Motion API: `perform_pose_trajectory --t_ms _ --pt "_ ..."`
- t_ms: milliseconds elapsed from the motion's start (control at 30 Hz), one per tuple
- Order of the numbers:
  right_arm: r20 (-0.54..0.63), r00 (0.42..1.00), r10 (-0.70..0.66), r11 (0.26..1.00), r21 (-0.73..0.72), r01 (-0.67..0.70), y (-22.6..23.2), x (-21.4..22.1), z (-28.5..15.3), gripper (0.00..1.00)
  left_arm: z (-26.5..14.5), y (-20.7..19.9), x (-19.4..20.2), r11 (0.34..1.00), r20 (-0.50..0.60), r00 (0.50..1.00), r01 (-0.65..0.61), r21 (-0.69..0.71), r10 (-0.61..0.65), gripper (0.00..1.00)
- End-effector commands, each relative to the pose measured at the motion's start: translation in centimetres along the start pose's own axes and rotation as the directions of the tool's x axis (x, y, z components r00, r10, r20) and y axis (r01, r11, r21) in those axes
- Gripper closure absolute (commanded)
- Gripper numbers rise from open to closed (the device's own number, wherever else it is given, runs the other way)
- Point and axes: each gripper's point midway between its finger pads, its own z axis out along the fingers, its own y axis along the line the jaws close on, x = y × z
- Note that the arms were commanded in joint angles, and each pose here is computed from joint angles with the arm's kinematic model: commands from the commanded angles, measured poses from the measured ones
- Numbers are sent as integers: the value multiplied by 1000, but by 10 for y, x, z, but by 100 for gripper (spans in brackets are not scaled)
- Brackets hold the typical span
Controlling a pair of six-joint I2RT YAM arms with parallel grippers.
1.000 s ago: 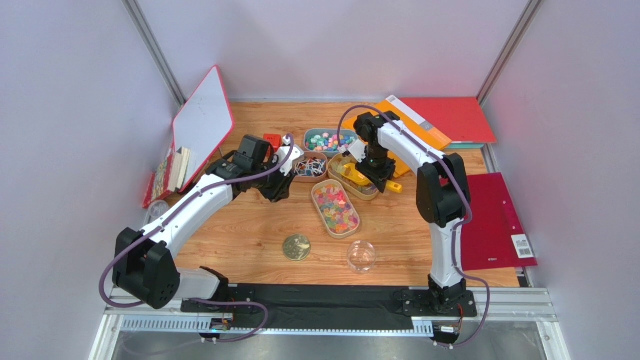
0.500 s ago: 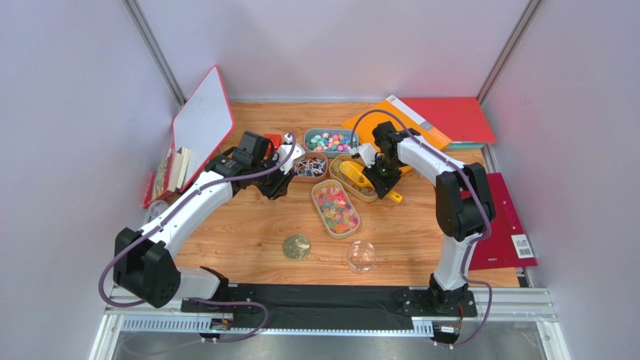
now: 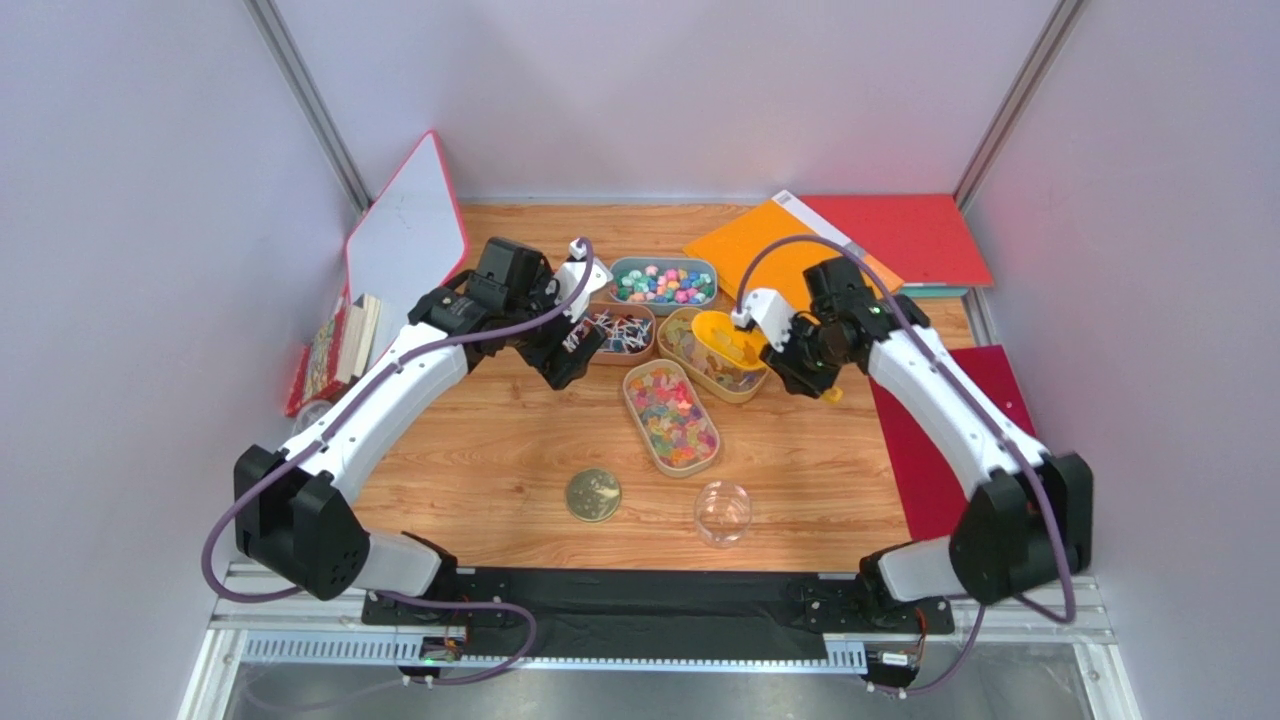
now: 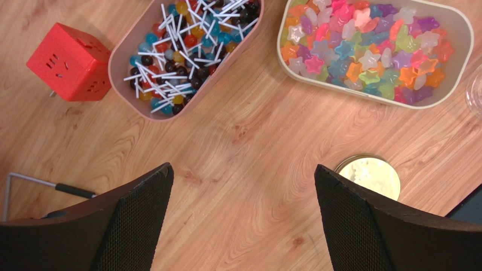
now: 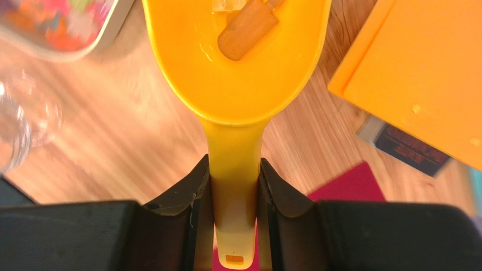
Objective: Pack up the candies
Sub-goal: Place the fake candies in the packing bottle.
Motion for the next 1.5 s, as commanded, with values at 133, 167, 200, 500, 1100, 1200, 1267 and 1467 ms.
perform_pose_trajectory --t_ms 133,167,200,500,1100,1200,1267,1467 --pt "-159 891 -426 901 -158 403 58 78 -87 100 -6 -10 -6 994 38 993 109 22 -110 0" --pt "-188 858 -479 876 -167 452 56 85 -92 100 -5 -13 -5 994 31 994 108 31 -109 0" --pt "-202 833 -514 856 -184 483 60 90 -95 100 -5 -16 -4 994 24 994 104 45 -105 0" --pt "-342 563 -753 651 -258 714 68 116 -121 100 14 -22 13 997 -123 992 47 60 -39 18" --pt "-603 191 -774 473 -351 808 59 101 -132 100 19 -8 1 996 -2 997 78 -40 -78 17" --pt "-640 139 -755 457 -362 813 54 97 -131 100 17 -8 -1 996 16 997 78 -43 -77 17" --pt "-645 107 -757 432 -369 823 52 94 -131 100 14 -8 -3 996 30 997 77 -48 -75 16" --pt "-652 6 -758 347 -395 850 48 92 -133 100 10 -3 -10 995 72 996 61 -78 -56 16"
